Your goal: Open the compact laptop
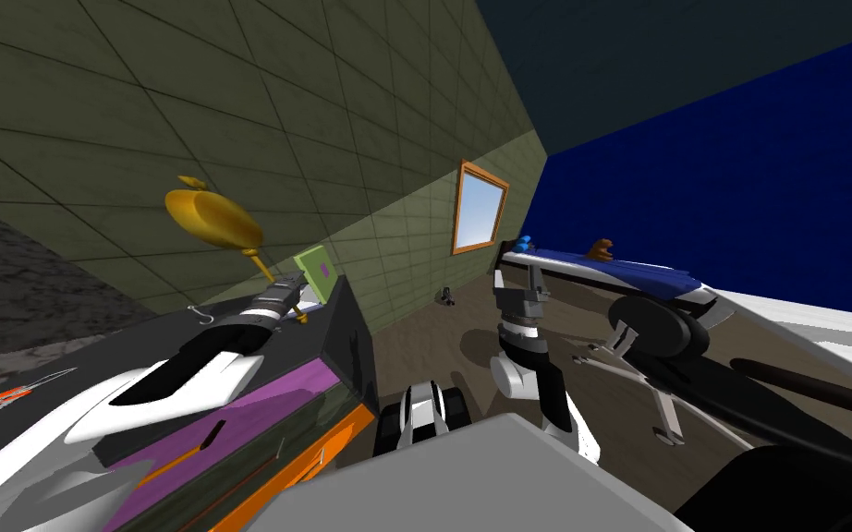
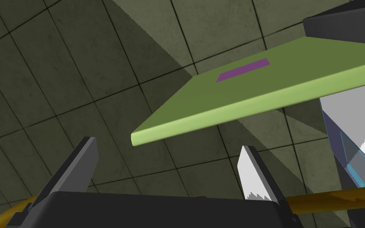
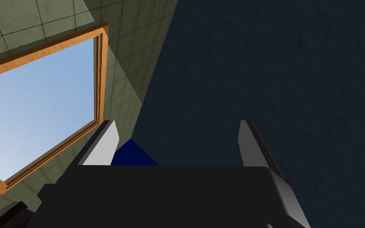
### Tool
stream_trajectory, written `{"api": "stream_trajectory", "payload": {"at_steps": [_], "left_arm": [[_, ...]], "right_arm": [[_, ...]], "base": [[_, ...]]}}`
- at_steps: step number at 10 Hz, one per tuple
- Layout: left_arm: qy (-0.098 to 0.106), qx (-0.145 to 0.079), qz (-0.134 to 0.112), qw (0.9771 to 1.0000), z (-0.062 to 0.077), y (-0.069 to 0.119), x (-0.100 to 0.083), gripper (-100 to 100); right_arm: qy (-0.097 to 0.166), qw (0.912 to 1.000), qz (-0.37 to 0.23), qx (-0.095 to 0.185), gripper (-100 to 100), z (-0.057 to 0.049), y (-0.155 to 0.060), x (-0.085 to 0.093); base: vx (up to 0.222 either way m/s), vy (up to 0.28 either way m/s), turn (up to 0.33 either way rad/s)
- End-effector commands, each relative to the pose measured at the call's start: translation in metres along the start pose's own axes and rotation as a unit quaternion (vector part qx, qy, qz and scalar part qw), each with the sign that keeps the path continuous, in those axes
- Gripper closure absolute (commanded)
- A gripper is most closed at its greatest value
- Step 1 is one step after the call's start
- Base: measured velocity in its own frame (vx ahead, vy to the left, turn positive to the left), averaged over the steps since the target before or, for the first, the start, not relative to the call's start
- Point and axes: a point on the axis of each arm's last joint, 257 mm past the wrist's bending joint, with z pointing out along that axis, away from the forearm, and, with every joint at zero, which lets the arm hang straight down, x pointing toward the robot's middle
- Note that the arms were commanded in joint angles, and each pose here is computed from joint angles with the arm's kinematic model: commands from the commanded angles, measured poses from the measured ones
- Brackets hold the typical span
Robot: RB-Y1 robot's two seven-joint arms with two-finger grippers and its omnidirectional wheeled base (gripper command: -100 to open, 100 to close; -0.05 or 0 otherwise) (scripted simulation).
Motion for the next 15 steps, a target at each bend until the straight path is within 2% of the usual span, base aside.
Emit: {"api": "stream_trajectory", "payload": {"at_steps": [1, 3, 5, 6, 8, 9, 15], "left_arm": [[-0.004, -0.019, 0.004, 0.9998, 0.006, 0.005, -0.01, -100], [-0.009, -0.038, 0.009, 0.9992, 0.014, 0.003, -0.026, -100], [-0.012, -0.057, 0.011, 0.9982, 0.017, 0.008, -0.034, -100], [-0.012, -0.058, 0.011, 0.9982, 0.017, 0.008, -0.034, -100], [-0.016, -0.077, 0.014, 0.9968, 0.024, 0.007, -0.048, -100], [-0.017, -0.081, 0.013, 0.9965, 0.023, 0.009, -0.048, -100], [-0.03, -0.133, 0.019, 0.9904, 0.033, 0.002, -0.083, -100]], "right_arm": [[0.0, 1.0, 0.0, 0.0, 0, 0.0, 0.0, 0.0], [0.0, 1.0, 0.0, 0.0, 0, 0.0, 0.0, 0.0], [0.0, 1.0, 0.0, 0.0, 0, 0.0, 0.0, 0.0], [0.0, 1.0, 0.0, 0.0, 0, 0.0, 0.0, 0.0], [0.0, 1.0, 0.0, 0.0, 0, 0.0, 0.0, 0.0], [0.0, 1.0, 0.0, 0.0, 0, 0.0, 0.0, 0.0], [0.0, 1.0, 0.0, 0.0, 0, 0.0, 0.0, 0.0]], "base": [[-0.001, 0.016, -0.055], [-0.004, 0.022, -0.114], [-0.009, 0.023, -0.073], [-0.008, 0.021, -0.049], [-0.016, 0.024, -0.095], [-0.013, 0.025, -0.063], [-0.022, 0.035, -0.096]]}}
